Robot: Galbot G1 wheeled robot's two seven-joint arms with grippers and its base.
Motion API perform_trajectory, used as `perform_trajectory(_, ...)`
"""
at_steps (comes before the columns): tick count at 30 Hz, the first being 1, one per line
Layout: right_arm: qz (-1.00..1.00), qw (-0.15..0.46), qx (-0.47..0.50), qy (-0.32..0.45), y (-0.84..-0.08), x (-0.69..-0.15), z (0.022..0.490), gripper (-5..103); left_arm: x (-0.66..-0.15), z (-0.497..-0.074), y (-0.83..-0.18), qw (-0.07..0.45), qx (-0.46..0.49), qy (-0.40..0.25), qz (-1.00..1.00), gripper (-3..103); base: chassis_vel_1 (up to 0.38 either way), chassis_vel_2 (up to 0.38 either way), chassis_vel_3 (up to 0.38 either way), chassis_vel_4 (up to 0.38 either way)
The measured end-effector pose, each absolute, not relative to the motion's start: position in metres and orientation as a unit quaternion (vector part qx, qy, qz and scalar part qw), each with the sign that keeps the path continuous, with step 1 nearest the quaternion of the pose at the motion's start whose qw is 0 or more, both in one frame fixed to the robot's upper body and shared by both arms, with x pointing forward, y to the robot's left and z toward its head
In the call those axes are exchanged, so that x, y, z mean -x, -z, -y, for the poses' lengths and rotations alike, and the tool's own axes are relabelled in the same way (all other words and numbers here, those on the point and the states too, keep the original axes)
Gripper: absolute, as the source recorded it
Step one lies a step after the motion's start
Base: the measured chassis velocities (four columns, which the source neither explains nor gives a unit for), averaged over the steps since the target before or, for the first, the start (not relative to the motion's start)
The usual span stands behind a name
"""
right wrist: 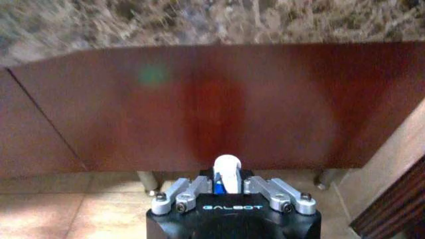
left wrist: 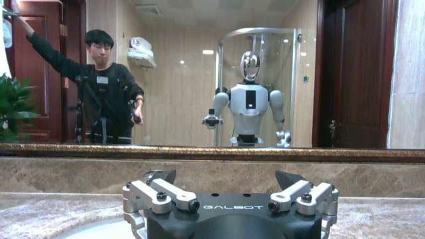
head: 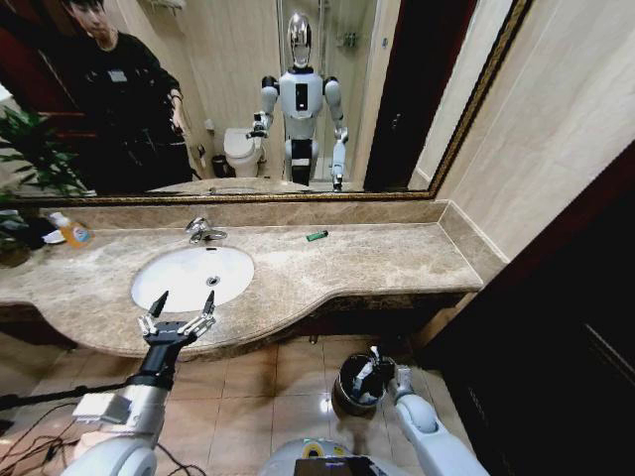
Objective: Pick up the trash from the sink and place it in the trash bin.
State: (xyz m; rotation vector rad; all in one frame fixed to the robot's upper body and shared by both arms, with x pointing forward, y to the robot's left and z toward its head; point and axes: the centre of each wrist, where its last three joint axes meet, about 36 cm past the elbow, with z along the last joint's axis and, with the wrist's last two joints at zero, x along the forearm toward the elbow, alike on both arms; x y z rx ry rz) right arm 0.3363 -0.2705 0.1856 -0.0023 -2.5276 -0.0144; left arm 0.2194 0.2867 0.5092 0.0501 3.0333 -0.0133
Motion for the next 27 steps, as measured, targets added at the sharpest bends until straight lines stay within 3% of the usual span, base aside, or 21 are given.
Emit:
perform_trajectory(13, 0.953, 0.303, 0.021, -0.021, -0.158, -0.352, 0.276, 23, -0.219, -0.287, -0.509, 0.054, -0.016, 0.004, -0.998, 100, 0.000, 0.000, 0.000, 0.000)
perform_trajectory(20, 0.954, 0.298, 0.021, -0.022, -0.159, -0.351, 0.266, 56, -0.219, -0.287, -0.509, 0.054, -0.016, 0.004, -0.998, 100, 0.000, 0.000, 0.000, 0.000)
perform_trajectory(22, 0.954, 0.297, 0.020, -0.022, -0.160, -0.352, 0.266, 56, -0.219, -0.287, -0.509, 0.054, -0.016, 0.004, -0.998, 100, 0.000, 0.000, 0.000, 0.000)
perform_trajectory(27, 0.956, 0.293, 0.022, -0.023, -0.162, -0.353, 0.265, 78, -0.219, -0.287, -0.509, 0.054, -0.016, 0.004, -0.998, 100, 0.000, 0.000, 0.000, 0.000)
